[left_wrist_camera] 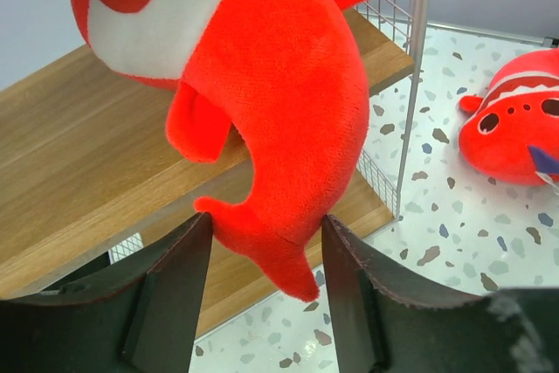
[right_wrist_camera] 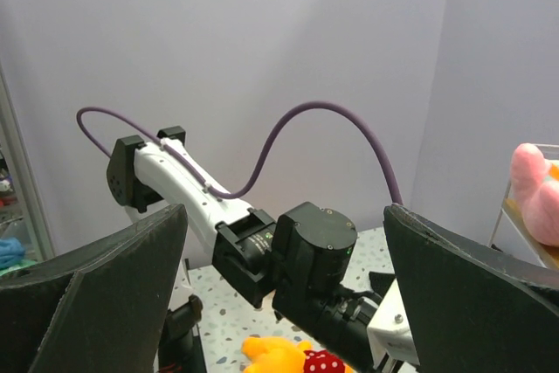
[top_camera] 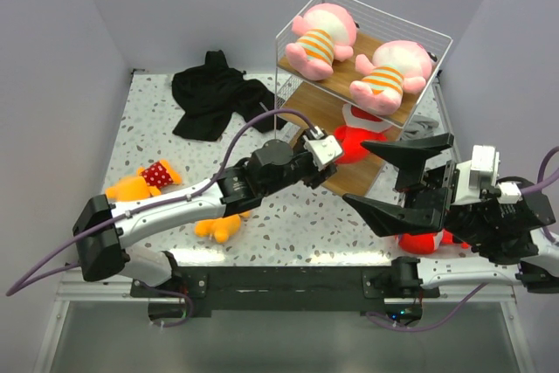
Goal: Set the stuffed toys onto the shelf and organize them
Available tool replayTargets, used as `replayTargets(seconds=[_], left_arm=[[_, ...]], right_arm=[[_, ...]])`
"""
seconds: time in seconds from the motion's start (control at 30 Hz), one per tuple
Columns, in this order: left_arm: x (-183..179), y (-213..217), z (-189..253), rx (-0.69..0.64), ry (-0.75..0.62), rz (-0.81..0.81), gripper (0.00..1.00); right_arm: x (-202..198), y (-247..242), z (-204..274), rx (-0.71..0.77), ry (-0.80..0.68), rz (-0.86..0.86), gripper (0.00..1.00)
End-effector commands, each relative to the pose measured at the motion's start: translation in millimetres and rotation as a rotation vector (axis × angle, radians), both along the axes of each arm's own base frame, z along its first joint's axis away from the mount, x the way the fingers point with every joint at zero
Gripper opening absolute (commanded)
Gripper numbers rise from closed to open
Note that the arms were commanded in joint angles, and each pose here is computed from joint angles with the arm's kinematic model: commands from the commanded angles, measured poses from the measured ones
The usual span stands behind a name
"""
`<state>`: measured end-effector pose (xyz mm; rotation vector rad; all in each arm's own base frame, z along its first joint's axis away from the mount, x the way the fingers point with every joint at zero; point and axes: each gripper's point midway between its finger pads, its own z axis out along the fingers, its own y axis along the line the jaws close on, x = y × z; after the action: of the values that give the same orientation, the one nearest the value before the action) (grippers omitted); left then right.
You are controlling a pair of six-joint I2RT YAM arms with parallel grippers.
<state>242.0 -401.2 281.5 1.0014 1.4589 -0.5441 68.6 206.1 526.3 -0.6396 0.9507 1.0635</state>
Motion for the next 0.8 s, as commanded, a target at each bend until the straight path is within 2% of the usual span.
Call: replayTargets(seconds=[0.0, 0.1, 0.27, 0.33, 0.37, 0.47, 0.77], left_arm=[[9, -5, 16, -0.062, -0.058, 0.034, 0.51], [14, -6, 23, -0.084, -0.071, 0.057, 0.43], [17, -7, 39, -0.132, -0.096, 0.070, 0.36], [17, -8, 41, -0.136, -0.098, 0.072, 0.38], [17, -7, 42, -0.138, -0.097, 0.072, 0.43], [15, -5, 47, -0.160, -0.100, 0.067, 0.44], [21, -17, 51, -0.168, -0.110, 0.065, 0.37]], right_arm=[[0, -2, 9, 0.026, -0.013, -0.003, 0.98], [-2, -2, 10, 0.027, -0.014, 0.003, 0.99], [-1, -1, 8, 0.021, -0.017, -0.002, 0.99], [0, -1, 7, 0.019, -0.016, -0.008, 0.99], [1, -1, 6, 0.017, -0.018, -0.011, 0.99], [2, -2, 5, 0.016, -0.018, -0.017, 0.99], [1, -7, 10, 0.043, -0.016, -0.013, 0.99]])
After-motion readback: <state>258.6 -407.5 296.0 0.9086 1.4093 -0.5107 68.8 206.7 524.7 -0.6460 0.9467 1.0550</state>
